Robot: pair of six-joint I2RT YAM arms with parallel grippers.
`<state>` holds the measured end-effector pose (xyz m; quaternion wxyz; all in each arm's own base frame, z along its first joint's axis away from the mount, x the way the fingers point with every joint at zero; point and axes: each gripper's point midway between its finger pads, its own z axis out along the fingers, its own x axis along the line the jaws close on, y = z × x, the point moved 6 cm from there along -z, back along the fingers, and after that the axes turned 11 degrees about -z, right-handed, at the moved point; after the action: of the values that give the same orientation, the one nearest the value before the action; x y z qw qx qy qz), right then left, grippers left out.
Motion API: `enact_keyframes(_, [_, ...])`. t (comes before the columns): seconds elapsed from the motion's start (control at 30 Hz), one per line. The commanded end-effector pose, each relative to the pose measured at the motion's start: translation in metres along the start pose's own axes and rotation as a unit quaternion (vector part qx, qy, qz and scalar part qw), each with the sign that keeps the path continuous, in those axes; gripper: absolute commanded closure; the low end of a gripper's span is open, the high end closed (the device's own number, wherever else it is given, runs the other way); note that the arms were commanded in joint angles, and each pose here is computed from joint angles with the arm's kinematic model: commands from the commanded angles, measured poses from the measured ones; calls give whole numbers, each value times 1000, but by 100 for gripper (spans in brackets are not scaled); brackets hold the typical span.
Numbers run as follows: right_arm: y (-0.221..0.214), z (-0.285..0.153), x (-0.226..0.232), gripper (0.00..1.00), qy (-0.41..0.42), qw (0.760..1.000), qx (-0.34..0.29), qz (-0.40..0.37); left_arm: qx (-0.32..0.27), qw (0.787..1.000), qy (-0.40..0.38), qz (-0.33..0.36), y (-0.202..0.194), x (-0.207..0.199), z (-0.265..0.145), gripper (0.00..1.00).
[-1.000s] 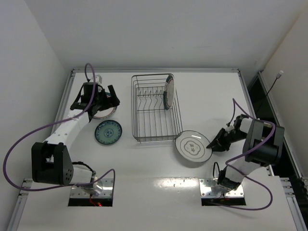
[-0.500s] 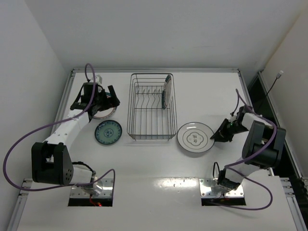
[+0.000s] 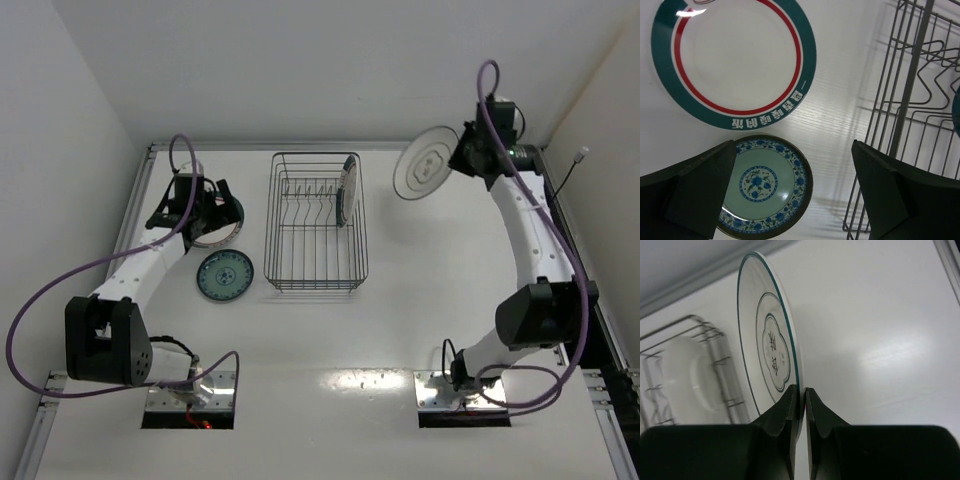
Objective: Load the plates into the dish rack
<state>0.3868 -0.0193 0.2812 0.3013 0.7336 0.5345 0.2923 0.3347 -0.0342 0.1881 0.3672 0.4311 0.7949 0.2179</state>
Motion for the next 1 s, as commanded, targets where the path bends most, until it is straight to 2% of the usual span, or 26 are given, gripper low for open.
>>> enact_keyframes(0.0, [31, -48, 44, 100, -29, 997, -68, -24, -48, 999, 17, -17, 23, -1, -15, 0])
enact_keyframes(0.17, [52, -77, 91, 100, -44, 991, -117, -55, -54, 998, 18, -18, 25, -1, -17, 0])
enact_keyframes(0.33, [65, -104, 145, 100, -18, 983, -159, -93, -60, 998, 26, -23, 27, 1, -20, 0])
enact_keyframes(0.6, [38, -68, 212, 100, -48, 973, -139, -178, -73, 995, 53, -29, 30, 6, -22, 0])
enact_keyframes(0.97, [13, -47, 245, 100, -135, 937, -166, -275, -80, 993, 76, -38, 32, 11, -24, 0])
